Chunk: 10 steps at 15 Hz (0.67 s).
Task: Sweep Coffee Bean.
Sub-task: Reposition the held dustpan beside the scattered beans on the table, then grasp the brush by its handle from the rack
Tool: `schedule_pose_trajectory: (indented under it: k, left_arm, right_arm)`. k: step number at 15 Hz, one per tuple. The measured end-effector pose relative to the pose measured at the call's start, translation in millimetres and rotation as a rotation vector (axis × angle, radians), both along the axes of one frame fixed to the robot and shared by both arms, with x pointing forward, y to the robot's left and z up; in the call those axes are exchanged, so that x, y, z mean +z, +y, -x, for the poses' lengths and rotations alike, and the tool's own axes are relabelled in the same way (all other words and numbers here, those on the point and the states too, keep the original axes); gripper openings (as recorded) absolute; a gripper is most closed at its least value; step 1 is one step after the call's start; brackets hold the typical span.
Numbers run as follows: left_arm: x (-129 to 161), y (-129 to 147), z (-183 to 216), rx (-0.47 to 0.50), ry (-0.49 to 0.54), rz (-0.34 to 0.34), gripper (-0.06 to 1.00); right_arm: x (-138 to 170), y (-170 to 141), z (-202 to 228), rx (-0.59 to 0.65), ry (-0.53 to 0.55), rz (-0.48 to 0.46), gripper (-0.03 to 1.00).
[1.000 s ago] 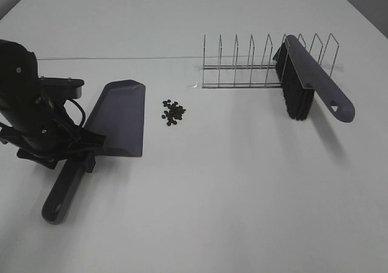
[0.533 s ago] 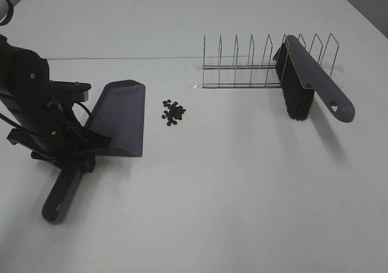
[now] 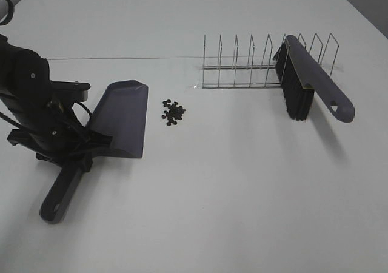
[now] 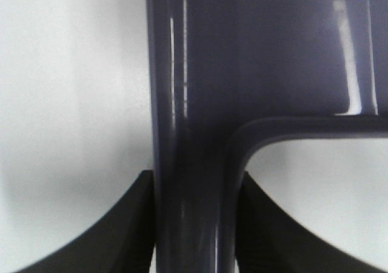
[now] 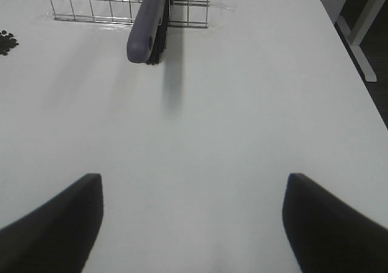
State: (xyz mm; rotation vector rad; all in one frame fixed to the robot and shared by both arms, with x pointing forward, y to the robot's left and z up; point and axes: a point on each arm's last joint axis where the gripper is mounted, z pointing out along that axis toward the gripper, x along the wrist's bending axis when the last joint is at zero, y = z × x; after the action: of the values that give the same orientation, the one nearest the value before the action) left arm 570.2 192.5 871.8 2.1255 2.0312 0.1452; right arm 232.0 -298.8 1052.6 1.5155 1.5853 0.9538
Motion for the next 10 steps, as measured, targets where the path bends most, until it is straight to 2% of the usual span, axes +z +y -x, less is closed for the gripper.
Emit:
schedule_pose_trajectory:
  k: [3, 7, 10]
  left_arm:
    - [13, 1, 1, -0.001, -0.013, 0.002, 0.36]
    - [55, 1, 3, -0.002, -0.128, 0.037, 0.36]
    - [61, 1, 3, -0.003, -0.143, 0.042, 0.36]
  right_arm:
    - [0, 0, 0, 0.000, 0.000, 0.000, 0.77]
    - [0, -1, -1, -0.006, 0.006, 0.009, 0.77]
    - [14, 0, -20, -0.007, -0.001, 0.012, 0.77]
